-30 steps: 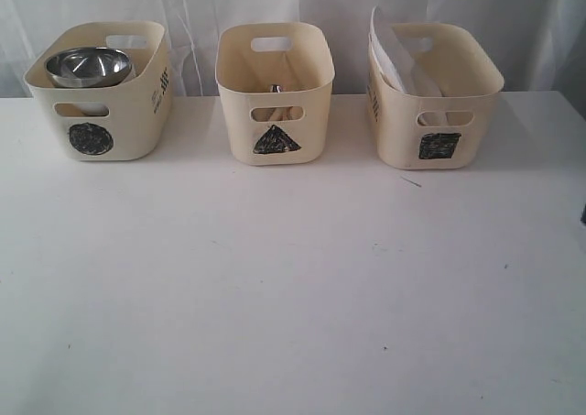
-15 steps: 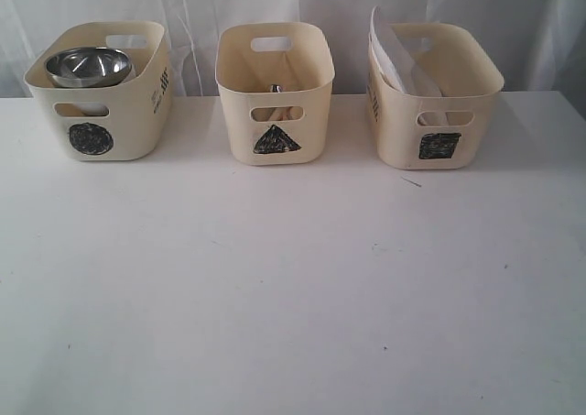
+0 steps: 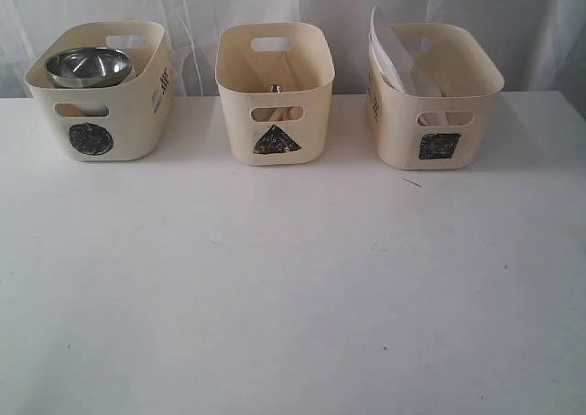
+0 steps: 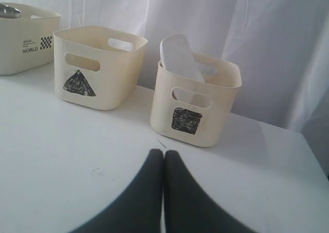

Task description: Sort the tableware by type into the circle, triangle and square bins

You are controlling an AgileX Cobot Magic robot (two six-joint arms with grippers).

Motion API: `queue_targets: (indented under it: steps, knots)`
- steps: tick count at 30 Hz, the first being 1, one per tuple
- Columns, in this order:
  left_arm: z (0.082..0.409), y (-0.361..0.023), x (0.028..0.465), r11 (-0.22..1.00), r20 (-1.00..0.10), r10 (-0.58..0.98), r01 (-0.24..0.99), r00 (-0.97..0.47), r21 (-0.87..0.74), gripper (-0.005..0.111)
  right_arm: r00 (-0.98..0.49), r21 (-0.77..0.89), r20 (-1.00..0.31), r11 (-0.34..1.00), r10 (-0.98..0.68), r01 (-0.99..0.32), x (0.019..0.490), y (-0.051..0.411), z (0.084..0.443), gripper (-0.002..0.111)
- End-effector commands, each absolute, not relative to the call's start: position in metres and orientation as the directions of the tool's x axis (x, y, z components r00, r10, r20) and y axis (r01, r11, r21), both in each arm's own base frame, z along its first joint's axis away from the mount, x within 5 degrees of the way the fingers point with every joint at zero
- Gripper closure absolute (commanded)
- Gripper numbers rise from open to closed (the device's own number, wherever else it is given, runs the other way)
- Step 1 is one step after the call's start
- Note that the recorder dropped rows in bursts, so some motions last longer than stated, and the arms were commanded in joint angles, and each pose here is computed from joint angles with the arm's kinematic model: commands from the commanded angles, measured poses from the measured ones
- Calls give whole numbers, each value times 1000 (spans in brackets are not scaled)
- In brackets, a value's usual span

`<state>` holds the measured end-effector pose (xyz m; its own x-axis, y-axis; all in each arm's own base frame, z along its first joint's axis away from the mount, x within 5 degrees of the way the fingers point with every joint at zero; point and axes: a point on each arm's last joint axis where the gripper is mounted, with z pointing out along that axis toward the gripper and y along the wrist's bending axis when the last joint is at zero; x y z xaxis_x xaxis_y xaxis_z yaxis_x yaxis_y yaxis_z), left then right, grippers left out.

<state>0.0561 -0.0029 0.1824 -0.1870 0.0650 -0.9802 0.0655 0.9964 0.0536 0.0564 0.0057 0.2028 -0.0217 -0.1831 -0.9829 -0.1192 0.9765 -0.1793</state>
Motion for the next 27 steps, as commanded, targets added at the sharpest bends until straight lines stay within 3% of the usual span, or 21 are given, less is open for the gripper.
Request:
queue_targets:
  steps: [1, 27]
  knots:
    - [181, -3, 56, 997, -981, 58, 70, -185, 46, 107, -45, -189, -980, 975, -195, -119, 56, 5, 199, 108]
    - [181, -3, 56, 997, -981, 58, 70, -185, 46, 107, -51, -178, -981, 977, -185, -120, 56, 5, 199, 108]
